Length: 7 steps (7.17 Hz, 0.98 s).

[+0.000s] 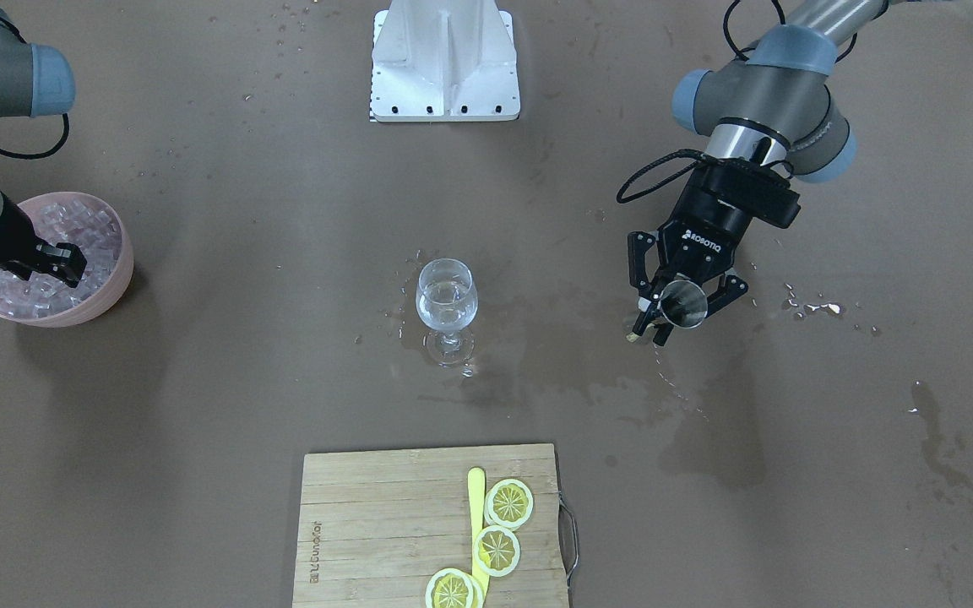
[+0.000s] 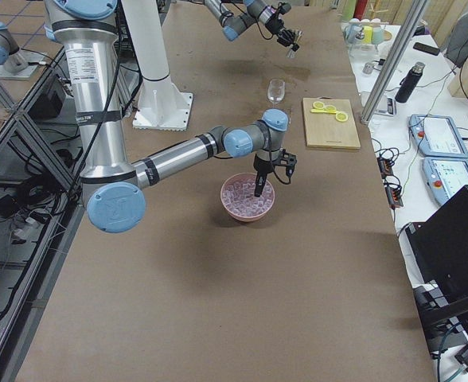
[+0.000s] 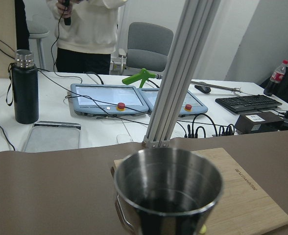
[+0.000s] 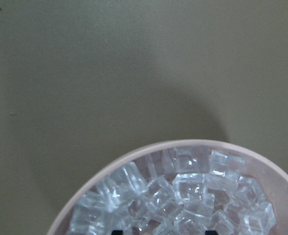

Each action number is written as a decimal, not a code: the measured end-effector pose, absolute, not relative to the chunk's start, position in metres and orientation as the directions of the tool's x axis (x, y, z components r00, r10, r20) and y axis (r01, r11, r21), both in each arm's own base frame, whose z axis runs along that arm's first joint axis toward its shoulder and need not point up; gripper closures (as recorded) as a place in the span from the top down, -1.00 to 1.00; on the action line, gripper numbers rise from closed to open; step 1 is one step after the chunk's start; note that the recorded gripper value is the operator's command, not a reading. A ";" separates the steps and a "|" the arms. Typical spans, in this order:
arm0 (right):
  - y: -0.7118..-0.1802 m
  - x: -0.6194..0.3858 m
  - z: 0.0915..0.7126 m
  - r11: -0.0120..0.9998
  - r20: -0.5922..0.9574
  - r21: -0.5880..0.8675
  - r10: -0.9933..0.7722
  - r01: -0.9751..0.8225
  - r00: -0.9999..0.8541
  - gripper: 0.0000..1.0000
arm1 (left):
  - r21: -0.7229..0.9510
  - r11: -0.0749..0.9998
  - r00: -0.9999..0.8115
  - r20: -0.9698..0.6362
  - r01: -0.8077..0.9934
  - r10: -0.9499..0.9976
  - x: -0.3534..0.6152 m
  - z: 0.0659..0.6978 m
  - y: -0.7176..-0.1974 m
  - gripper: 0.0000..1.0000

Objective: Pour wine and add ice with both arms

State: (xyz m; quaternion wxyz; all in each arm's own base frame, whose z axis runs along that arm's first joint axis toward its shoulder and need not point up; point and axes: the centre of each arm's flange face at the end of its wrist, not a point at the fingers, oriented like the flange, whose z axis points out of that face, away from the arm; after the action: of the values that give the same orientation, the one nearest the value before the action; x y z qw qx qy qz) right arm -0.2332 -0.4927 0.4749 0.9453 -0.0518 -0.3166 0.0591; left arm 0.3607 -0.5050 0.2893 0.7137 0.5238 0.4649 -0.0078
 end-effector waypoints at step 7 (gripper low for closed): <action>-0.520 -0.230 0.458 0.995 0.600 -0.066 0.101 -0.077 0.794 0.26 | 0.975 0.177 0.791 -0.215 0.136 0.573 0.423 0.215 -0.459 -1.00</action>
State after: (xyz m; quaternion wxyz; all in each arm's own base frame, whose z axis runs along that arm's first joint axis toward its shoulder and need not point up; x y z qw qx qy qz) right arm -0.2300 -0.5201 0.4579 0.9469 -0.0189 -0.3175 0.0471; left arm 0.4225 -0.4594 0.2154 0.7124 0.6228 0.2848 0.1532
